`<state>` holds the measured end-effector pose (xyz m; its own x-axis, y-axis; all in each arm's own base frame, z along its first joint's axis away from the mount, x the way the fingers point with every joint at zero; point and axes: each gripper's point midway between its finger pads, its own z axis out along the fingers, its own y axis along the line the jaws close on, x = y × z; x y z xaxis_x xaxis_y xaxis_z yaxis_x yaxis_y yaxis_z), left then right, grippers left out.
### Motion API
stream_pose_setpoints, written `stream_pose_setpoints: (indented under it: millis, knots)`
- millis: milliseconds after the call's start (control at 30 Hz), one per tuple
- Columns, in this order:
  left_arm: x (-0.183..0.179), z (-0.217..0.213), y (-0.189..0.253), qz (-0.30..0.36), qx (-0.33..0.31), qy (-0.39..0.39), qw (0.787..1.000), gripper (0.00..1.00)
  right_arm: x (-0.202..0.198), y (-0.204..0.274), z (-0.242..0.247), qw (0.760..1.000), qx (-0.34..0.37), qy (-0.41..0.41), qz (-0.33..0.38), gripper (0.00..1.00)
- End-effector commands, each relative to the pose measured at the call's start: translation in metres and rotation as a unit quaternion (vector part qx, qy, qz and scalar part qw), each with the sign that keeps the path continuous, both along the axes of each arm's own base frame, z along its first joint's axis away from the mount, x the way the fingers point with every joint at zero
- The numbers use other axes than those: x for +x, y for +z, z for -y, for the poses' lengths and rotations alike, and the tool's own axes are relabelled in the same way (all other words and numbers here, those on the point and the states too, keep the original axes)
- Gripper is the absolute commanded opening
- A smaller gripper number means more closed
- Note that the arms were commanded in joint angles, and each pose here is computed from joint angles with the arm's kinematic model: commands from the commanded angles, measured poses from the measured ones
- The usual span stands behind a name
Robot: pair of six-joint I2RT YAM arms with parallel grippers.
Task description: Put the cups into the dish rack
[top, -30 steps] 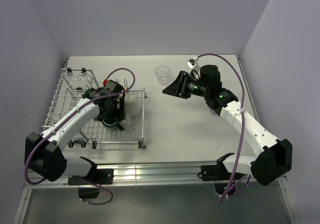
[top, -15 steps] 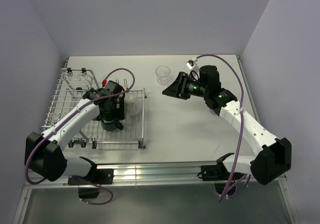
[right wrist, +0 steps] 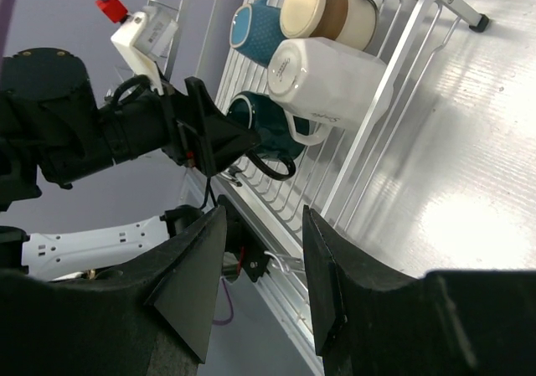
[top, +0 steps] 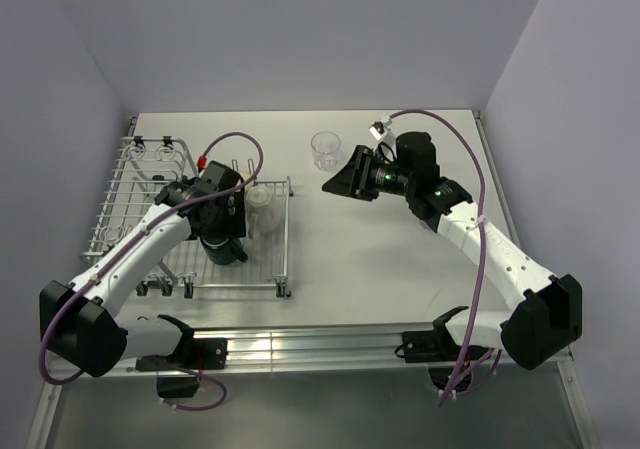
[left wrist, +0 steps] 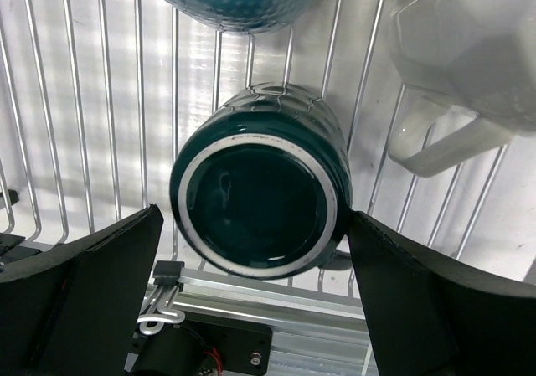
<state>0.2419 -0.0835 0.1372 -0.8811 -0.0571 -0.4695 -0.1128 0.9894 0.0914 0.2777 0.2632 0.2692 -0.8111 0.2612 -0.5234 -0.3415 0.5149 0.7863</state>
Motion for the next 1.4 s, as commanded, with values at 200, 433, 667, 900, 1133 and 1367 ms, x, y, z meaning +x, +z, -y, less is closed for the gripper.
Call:
stream_pose_setpoints:
  millis: [200,433,667,900,1133,1367]
  knots:
    - [0.012,0.006,0.048,0.073,-0.019,-0.017,0.997,0.99,0.002,0.004,-0.009,1.0,0.002,0.006,0.017,0.49]
    - [0.007,0.06,0.054,0.075,-0.073,-0.101,0.989,0.92,0.004,0.003,-0.006,1.0,-0.01,-0.007,0.018,0.49]
    - [-0.007,0.103,0.027,0.043,-0.104,-0.155,0.981,0.81,0.004,0.002,-0.003,1.0,-0.016,-0.013,0.018,0.49]
    - [-0.009,0.12,0.005,0.026,-0.127,-0.171,0.977,0.68,0.004,0.003,-0.002,1.0,-0.017,-0.014,0.02,0.48]
    - [-0.009,0.114,-0.019,-0.006,-0.097,-0.15,0.984,0.6,0.003,0.001,0.0,0.999,-0.023,-0.016,0.021,0.48]
    - [-0.008,0.093,-0.032,-0.017,-0.08,-0.11,0.991,0.5,0.002,-0.002,0.0,0.999,-0.025,-0.015,0.02,0.48]
